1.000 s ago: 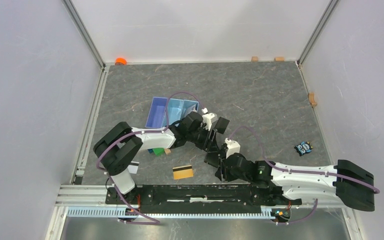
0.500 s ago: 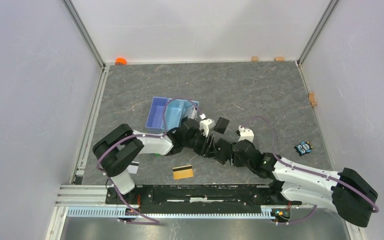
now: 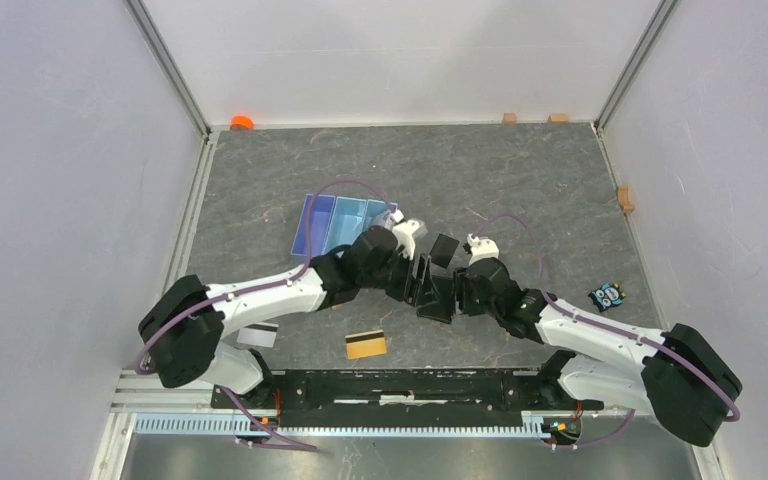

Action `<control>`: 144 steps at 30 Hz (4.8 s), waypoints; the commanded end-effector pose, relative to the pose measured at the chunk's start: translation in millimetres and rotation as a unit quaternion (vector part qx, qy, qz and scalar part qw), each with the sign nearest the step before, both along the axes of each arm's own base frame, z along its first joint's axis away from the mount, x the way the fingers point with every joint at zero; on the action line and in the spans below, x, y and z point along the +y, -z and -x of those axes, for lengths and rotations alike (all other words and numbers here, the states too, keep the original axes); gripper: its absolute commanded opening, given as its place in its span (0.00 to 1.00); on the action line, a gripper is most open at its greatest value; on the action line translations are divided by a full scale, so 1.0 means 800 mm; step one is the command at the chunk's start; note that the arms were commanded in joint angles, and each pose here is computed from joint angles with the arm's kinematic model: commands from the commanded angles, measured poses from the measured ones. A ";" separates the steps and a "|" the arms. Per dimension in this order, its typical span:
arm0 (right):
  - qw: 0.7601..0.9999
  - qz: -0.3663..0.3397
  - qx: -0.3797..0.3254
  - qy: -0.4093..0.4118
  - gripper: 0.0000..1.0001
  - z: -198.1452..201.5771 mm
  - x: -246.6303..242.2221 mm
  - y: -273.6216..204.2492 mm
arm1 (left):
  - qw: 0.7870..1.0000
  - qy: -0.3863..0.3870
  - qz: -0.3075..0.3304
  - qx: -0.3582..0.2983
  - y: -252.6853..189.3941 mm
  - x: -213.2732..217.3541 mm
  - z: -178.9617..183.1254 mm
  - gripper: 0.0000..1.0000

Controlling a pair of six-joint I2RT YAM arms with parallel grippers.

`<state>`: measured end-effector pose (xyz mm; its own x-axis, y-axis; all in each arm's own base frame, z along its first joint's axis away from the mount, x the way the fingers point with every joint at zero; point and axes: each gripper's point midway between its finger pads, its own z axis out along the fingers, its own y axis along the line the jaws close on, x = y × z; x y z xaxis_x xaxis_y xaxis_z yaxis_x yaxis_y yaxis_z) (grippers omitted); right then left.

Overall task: Put the credit cards into the card holder
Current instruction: Close the card holder at the center of the board.

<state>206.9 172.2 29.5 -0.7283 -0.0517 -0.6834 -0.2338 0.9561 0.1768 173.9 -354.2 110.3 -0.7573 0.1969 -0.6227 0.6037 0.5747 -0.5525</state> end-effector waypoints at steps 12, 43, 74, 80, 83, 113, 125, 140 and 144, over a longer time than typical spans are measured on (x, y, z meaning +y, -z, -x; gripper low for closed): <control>0.997 -0.071 0.014 -0.014 0.53 0.006 0.030 -0.026 | 0.985 -0.059 -0.163 -0.011 0.033 0.026 -0.053 0.53; 0.997 -0.069 0.032 -0.023 0.52 0.013 0.033 -0.012 | 0.985 -0.064 -0.159 -0.011 0.053 0.005 -0.079 0.30; 0.997 -0.064 0.038 -0.015 0.52 0.012 0.031 -0.005 | 0.983 -0.067 -0.172 -0.010 0.056 0.009 -0.081 0.31; 0.997 -0.061 0.040 -0.014 0.52 0.013 0.030 -0.004 | 0.983 -0.071 -0.169 -0.015 0.048 0.011 -0.081 0.31; 0.997 -0.061 0.039 -0.015 0.52 0.013 0.030 -0.004 | 0.983 -0.071 -0.169 -0.018 0.044 0.013 -0.081 0.30; 0.997 -0.056 0.043 -0.017 0.52 0.014 0.029 -0.001 | 0.983 -0.067 -0.170 -0.010 0.046 0.013 -0.077 0.26; 0.997 -0.056 0.044 -0.017 0.52 0.014 0.029 0.000 | 0.983 -0.060 -0.174 -0.010 0.050 0.013 -0.076 0.18; 0.997 -0.057 0.039 -0.015 0.52 0.013 0.028 -0.001 | 0.983 -0.052 -0.179 -0.007 0.061 0.013 -0.074 0.02; 0.997 -0.058 0.038 -0.016 0.52 0.013 0.028 -0.001 | 0.992 -0.033 -0.124 0.006 0.052 -0.009 -0.066 0.02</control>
<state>189.2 192.4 24.5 -0.7992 -0.0219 -0.6006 -0.2469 0.9230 0.2950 225.4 -341.0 57.0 -0.8031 0.3077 -0.5103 0.5088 0.7998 -0.3186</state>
